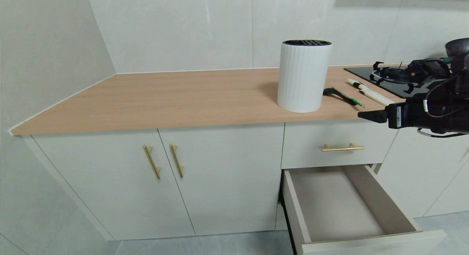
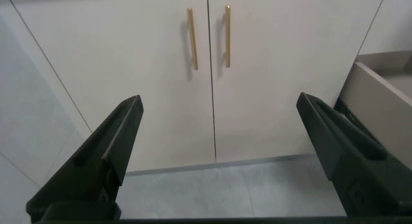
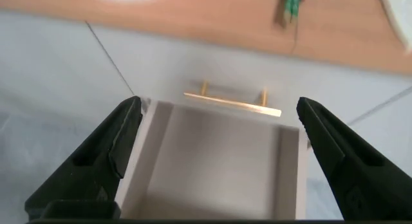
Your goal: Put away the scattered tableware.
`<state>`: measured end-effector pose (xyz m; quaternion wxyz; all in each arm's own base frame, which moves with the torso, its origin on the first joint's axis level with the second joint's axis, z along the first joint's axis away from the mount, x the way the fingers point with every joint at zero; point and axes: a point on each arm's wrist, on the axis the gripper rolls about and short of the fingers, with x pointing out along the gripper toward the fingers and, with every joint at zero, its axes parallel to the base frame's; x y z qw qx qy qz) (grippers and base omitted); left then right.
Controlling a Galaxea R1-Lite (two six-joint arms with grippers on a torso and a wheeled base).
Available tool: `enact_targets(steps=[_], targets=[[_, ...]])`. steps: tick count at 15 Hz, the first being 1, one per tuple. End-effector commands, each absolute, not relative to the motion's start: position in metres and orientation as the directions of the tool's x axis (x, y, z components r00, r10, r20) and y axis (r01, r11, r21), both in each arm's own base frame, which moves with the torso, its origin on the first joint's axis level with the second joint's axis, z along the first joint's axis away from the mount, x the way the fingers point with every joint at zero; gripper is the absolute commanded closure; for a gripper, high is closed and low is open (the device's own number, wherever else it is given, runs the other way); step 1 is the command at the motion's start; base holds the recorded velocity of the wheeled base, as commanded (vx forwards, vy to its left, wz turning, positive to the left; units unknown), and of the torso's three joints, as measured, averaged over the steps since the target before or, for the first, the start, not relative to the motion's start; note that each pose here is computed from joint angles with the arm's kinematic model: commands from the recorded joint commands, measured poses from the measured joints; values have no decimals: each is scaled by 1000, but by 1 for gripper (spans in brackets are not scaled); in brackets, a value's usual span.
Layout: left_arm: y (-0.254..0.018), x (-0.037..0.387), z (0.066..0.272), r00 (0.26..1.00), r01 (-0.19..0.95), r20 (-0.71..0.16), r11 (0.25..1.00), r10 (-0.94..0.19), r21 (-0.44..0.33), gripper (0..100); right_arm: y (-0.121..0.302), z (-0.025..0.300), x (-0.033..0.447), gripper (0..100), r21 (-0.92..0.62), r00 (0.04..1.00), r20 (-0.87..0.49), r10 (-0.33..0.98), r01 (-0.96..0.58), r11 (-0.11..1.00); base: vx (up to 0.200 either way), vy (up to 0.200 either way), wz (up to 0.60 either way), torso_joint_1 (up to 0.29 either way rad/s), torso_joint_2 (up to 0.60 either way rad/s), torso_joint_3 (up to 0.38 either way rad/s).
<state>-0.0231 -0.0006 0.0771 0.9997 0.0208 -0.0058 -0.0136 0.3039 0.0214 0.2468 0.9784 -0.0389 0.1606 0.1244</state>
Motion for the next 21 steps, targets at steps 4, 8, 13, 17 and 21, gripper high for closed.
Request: enact_targets(steps=[4,8,13,17,21], targets=[[-1,-23,77,1000,27,11,999,-28,42,0,16,262,366,0,-55,928,-347,134,-162,985,0,0,0,5,-19,-15],[-1,-23,77,1000,27,11,999,-28,42,0,3,256,405,0,31,888,-450,95,-90,995,0,0,0,0,0,0],[-1,-23,77,1000,27,11,999,-28,42,0,2,239,429,0,40,867,-496,53,-39,998,0,0,0,0,0,0],[-1,-23,77,1000,27,11,999,-28,42,0,3,233,437,0,39,866,-499,36,-19,999,0,0,0,0,0,0],[-1,-23,77,1000,27,11,999,-28,42,0,5,234,439,100,62,870,-491,40,-11,998,0,0,0,0,0,0]])
